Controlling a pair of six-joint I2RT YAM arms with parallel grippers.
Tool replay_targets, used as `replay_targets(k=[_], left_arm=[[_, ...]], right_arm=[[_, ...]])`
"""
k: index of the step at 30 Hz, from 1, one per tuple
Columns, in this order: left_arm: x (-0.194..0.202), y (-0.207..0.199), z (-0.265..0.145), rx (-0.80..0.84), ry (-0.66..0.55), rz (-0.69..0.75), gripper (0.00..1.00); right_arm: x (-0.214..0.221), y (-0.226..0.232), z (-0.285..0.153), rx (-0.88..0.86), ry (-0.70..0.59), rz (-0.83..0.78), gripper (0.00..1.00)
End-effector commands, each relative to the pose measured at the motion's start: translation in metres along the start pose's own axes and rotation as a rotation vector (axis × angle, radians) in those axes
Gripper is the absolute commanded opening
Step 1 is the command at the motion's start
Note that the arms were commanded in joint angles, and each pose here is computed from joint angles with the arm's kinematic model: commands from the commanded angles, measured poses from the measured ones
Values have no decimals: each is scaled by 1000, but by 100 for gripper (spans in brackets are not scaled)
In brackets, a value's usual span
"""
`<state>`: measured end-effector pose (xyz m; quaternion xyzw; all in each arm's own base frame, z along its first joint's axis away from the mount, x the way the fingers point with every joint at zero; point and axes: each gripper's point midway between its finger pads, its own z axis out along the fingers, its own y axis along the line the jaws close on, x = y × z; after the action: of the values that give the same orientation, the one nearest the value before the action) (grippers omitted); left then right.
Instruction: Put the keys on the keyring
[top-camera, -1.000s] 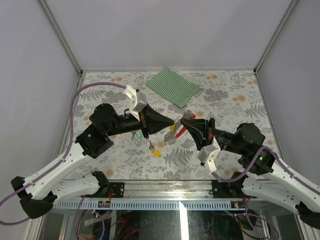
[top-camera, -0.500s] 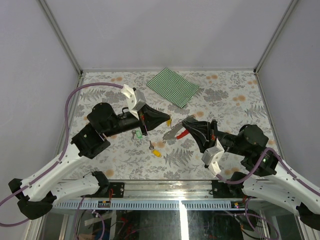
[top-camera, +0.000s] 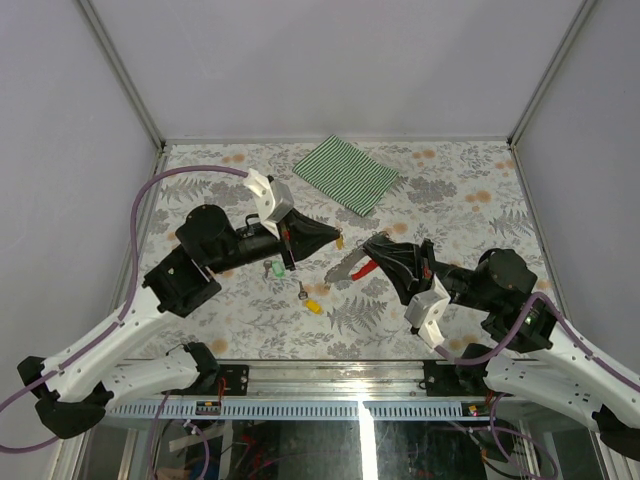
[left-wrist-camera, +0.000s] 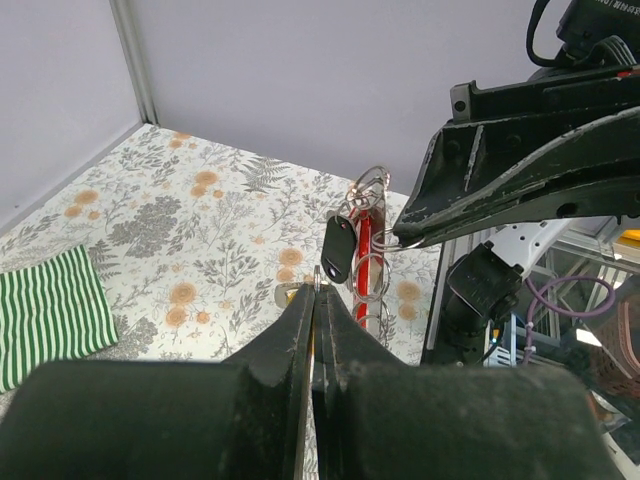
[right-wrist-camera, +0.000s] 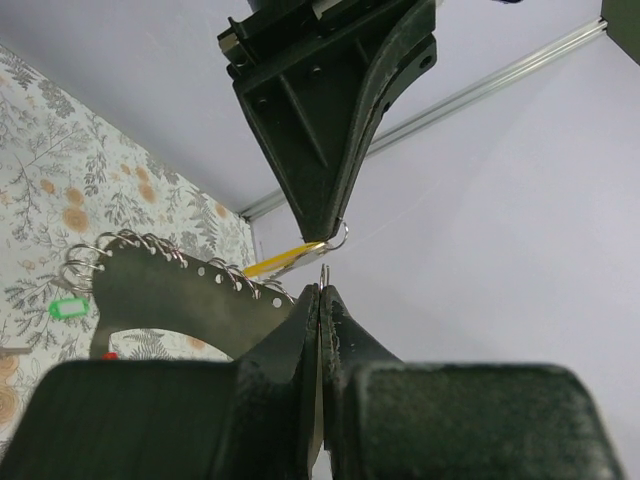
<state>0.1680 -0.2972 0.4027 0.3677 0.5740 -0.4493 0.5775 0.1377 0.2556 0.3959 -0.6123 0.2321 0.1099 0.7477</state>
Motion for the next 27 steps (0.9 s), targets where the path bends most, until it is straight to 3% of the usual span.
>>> replay_targets(k=[1, 27], left_arm=[[-12, -9, 3, 53, -26, 27, 0], [-10, -26, 2, 157, -38, 15, 0]], right_arm=[[-19, -32, 1, 118, -60, -10, 1], [-10, -25, 7, 104, -44, 5, 1]])
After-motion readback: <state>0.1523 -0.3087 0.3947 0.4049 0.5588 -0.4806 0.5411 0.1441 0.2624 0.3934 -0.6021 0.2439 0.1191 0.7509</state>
